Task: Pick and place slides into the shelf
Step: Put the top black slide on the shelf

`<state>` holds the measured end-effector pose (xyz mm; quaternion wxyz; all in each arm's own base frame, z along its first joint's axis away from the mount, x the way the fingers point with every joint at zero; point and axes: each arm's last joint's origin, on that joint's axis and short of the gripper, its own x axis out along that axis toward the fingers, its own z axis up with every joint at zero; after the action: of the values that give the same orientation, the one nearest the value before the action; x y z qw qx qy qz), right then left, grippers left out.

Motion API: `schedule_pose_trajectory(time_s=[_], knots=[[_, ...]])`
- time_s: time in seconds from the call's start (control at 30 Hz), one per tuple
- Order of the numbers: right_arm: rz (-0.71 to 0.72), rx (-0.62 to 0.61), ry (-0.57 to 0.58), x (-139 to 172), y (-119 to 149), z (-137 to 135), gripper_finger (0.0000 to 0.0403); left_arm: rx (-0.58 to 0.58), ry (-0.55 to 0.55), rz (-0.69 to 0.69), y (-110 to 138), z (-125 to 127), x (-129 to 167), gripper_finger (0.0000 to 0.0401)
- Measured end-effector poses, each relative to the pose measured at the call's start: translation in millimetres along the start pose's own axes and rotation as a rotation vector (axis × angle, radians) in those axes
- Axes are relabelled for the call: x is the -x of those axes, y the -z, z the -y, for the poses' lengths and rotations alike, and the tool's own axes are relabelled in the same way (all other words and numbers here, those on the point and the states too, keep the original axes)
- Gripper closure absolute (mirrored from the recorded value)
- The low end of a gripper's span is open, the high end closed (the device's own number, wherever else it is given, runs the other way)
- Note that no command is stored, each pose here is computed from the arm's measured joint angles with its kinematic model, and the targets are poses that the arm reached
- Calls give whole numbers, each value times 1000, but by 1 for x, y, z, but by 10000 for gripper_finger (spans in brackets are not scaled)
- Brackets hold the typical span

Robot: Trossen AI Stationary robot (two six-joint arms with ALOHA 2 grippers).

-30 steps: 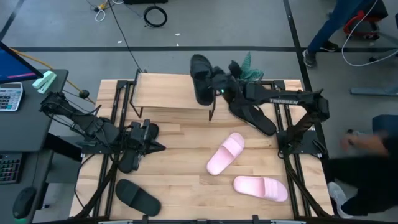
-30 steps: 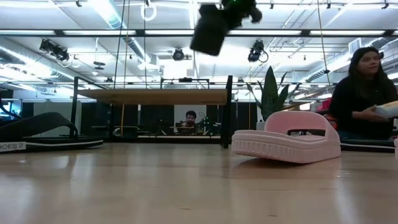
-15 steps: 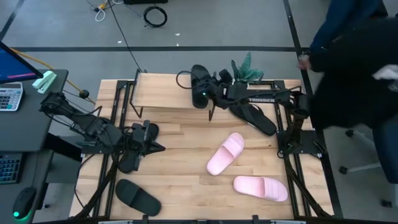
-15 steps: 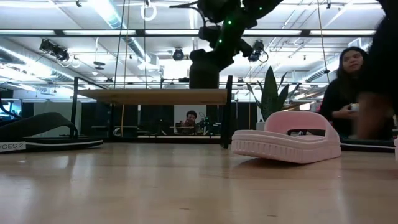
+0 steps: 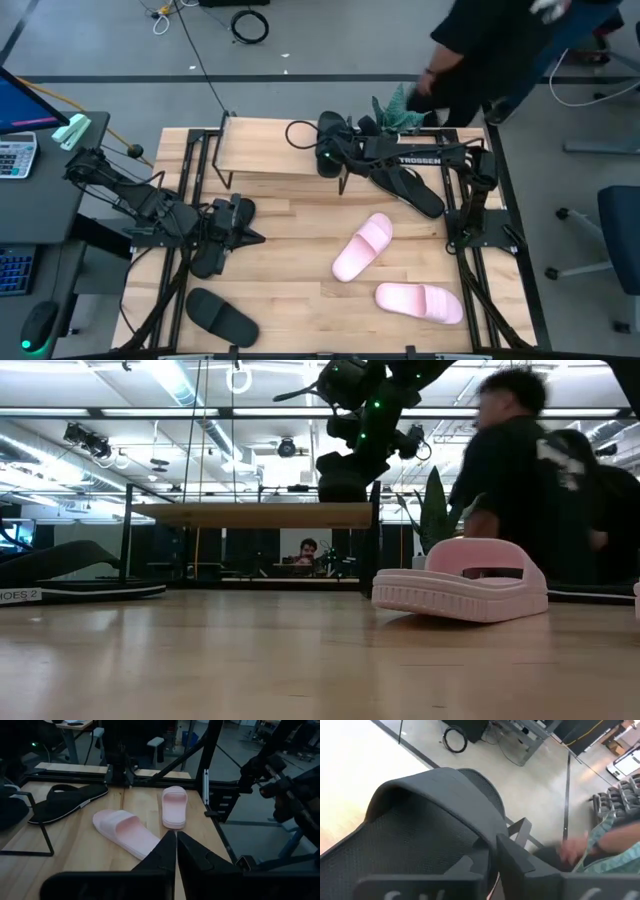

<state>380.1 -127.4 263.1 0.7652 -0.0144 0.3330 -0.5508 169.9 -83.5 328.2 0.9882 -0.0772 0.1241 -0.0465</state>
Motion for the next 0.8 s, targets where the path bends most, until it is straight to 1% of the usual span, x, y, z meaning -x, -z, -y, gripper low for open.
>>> schedule_pose_trajectory(time_s=[0.2, 0.37, 0.5, 0.6, 0.8], knots=[[-5, 40, -17, 0, 0, 0, 295, 15, 0, 0, 0, 0, 0, 389], [-2, 66, -22, 3, 0, -2, 264, 27, 0, 0, 0, 0, 0, 394], [5, 96, -26, 7, 1, -5, 253, 60, 0, 0, 0, 0, 0, 383], [15, 125, -39, 13, 3, -10, 252, 61, 0, 0, 0, 0, 0, 378], [45, 232, -81, 32, 8, -24, 252, 61, 0, 0, 0, 0, 0, 387]])
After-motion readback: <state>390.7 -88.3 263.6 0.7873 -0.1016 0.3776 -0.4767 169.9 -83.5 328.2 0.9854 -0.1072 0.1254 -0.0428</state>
